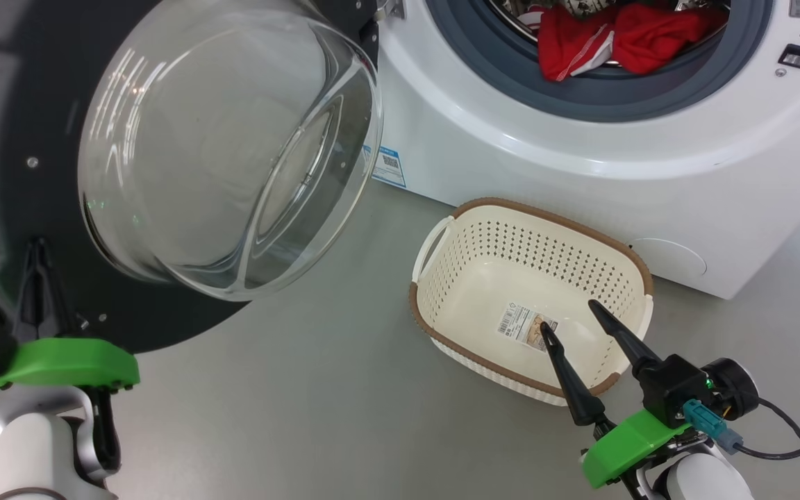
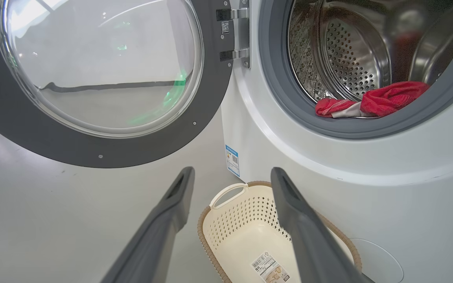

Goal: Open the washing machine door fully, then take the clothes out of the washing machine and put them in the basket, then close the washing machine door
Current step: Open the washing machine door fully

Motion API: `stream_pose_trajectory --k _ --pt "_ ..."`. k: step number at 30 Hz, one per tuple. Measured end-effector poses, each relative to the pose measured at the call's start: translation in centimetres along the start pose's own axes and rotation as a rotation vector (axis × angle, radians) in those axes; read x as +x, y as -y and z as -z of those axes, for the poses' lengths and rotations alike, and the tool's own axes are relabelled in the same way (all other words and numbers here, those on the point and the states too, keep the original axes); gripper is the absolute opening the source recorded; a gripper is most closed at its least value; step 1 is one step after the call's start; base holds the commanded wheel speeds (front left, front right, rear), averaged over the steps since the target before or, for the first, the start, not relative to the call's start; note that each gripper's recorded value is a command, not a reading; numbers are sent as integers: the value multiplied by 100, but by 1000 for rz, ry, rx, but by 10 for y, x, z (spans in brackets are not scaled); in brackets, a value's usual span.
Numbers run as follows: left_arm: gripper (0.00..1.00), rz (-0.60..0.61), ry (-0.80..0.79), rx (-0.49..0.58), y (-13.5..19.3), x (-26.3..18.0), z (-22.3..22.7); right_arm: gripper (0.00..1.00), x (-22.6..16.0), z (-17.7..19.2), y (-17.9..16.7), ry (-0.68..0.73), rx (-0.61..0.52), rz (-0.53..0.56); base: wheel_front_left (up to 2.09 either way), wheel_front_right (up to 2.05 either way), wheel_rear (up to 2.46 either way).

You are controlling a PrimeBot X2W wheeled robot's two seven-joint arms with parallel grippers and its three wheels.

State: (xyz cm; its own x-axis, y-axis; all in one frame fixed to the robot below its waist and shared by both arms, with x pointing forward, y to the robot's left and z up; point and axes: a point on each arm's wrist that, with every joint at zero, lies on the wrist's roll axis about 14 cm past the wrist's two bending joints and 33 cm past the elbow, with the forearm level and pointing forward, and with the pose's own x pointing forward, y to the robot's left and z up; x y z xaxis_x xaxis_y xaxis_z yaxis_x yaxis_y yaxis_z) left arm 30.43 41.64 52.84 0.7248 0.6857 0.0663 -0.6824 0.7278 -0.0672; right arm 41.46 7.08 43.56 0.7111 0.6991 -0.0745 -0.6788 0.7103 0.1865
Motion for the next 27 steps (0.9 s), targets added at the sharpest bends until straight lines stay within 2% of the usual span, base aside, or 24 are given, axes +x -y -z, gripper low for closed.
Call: stream_pose_trajectory --k 1,2,3,13,21,27 --pt "31 2 8 -2 0 0 -2 100 0 -1 0 2 -2 0 0 0 0" --pt "80 1 17 -5 0 0 -5 100 0 -2 0 4 -3 1 0 0 0" --pt "100 1 30 -6 1 0 -10 100 -1 -3 0 6 -5 2 0 0 0" --pt "100 65 177 -6 21 -10 -51 100 -10 -19 8 47 -9 47 0 0 0" --pt "100 327 312 -95 94 -25 -92 100 -33 -41 48 110 10 187 0 0 0" --pt "100 469 274 -138 138 -42 -80 100 -59 -73 84 210 -9 315 0 0 0"
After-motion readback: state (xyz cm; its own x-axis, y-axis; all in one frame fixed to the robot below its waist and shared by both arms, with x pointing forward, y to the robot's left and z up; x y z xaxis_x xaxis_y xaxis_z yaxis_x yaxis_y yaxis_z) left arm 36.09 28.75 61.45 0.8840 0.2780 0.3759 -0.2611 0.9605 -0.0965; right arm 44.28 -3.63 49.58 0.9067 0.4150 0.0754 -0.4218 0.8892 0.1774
